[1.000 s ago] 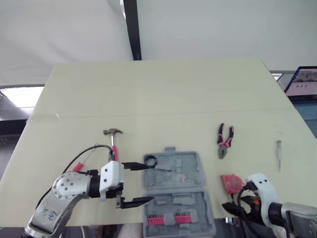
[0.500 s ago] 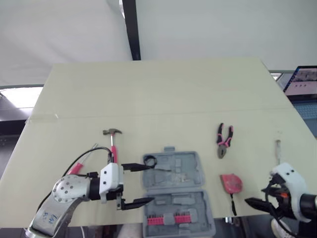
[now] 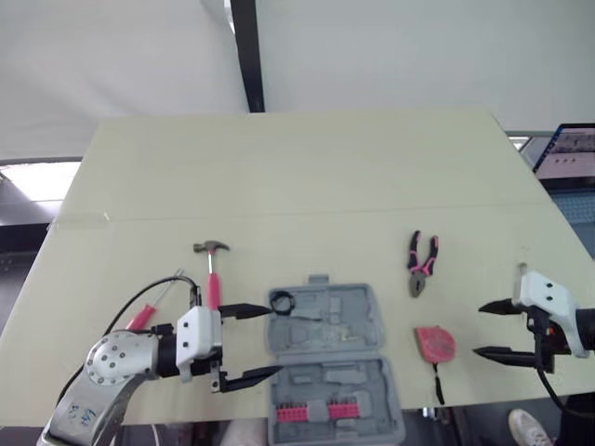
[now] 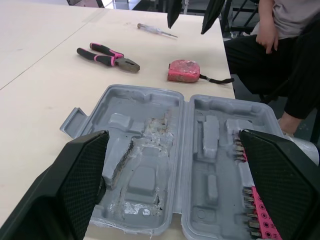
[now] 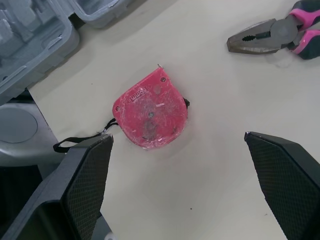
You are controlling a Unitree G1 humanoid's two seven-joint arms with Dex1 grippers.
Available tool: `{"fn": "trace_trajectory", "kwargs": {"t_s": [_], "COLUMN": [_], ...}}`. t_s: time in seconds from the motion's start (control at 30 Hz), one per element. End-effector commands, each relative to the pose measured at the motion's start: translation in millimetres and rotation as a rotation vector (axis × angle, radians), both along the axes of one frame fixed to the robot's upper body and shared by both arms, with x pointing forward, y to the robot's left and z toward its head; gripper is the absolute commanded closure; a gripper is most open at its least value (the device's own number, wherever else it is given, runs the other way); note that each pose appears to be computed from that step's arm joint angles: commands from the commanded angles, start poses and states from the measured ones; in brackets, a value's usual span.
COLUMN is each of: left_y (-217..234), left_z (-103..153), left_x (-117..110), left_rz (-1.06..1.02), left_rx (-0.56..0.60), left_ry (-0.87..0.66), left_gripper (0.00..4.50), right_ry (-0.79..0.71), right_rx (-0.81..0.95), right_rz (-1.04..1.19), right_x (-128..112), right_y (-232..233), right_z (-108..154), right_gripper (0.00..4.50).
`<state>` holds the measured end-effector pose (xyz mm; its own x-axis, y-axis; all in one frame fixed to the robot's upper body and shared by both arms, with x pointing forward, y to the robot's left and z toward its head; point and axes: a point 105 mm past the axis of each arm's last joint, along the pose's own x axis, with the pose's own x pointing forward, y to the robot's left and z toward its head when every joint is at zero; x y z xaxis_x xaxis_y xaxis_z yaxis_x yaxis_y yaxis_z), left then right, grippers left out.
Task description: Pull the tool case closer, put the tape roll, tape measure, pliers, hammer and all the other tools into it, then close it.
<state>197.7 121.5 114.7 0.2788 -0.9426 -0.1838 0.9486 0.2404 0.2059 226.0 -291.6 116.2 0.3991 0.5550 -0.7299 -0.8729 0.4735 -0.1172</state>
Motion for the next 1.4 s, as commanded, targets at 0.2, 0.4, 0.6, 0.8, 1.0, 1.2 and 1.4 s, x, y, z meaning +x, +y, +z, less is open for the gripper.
{"fn": "trace_trajectory", "kwargs": {"t_s": [0.2, 0.4, 0.6, 0.8, 1.0, 1.2, 1.4], "left_y": [0.4, 0.9, -1.1, -1.4, -4.2, -5.2, -5.7], "left_z": [9.1, 9.7, 11.0, 12.3, 14.8, 18.8, 20.7], "left_x": [-6.0, -7.9, -11.7, -14.6, -15.4, -14.0, -14.3], "left_rz": [-0.007, -0.004, -0.004, 0.004, 0.005, 0.009, 0.011], "left_rx": [0.014, 0.017, 0.016, 0.020, 0.023, 0.031, 0.034], "left_ry": [-0.042, -0.038, -0.033, -0.026, -0.024, -0.027, -0.024], "left_gripper": [0.00, 0.00, 0.00, 0.00, 0.00, 0.00, 0.00], "right_ry": [-0.107, -0.114, -0.111, -0.135, -0.139, -0.141, -0.113], "right_rx": [-0.036, -0.033, -0.069, -0.087, -0.119, -0.127, -0.151], "right_rz": [0.177, 0.271, 0.354, 0.374, 0.403, 0.409, 0.407], "right_x": [5.7, 4.2, 4.5, 10.5, 15.9, 20.8, 20.1], "right_y": [11.1, 20.4, 23.7, 24.2, 24.6, 27.0, 26.5], "right_z": [-13.7, -26.1, -39.4, -47.4, -57.2, -64.2, -72.9], "right_gripper": [0.05, 0.05, 0.05, 0.05, 0.05, 0.05, 0.05]}}
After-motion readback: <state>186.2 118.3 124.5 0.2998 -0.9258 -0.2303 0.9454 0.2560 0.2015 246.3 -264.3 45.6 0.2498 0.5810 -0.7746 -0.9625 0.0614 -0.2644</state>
